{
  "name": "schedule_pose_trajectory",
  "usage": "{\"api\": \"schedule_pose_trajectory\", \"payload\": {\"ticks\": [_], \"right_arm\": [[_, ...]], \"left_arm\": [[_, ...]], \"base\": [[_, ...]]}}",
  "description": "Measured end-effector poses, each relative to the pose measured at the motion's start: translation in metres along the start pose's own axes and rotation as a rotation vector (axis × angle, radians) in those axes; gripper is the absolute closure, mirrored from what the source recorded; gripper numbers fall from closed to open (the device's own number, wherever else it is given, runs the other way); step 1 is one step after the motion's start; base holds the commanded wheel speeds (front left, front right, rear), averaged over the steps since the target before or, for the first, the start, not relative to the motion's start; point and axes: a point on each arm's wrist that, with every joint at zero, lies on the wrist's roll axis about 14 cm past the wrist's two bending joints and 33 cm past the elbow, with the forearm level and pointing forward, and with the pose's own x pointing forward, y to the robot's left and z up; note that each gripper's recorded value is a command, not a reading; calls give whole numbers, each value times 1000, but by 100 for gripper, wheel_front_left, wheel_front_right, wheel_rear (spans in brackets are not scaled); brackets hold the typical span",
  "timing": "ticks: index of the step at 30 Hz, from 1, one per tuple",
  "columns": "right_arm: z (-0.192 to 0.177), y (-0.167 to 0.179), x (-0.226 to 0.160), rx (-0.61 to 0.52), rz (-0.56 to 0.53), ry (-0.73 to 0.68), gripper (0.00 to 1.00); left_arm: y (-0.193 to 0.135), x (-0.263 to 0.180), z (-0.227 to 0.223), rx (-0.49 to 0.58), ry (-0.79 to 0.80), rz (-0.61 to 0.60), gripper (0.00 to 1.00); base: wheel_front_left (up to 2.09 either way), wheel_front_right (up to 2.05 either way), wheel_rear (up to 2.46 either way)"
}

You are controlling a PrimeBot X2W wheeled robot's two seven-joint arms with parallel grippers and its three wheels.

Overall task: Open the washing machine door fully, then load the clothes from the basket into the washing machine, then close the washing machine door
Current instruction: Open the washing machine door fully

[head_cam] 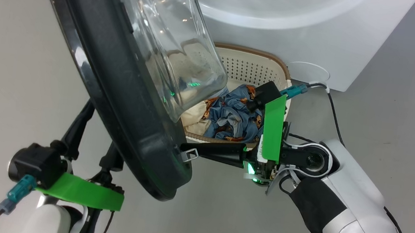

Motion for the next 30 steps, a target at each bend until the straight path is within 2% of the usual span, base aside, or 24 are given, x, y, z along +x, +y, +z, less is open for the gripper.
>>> {"api": "schedule_pose_trajectory", "payload": {"ticks": [12,18,30], "right_arm": [[3,9,-7,-18,-6,-47,100],[8,20,-21,-34,1,-122,100],[-11,28,-54,-11,14,-269,100]], "left_arm": [[-1,-3,8,-5,-21,-2,0],[-3,-11,11,-8,-27,-7,0],[-7,-28,18,-11,-38,-29,0]], "base": [[0,0,0],[0,0,0],[0,0,0]]}}
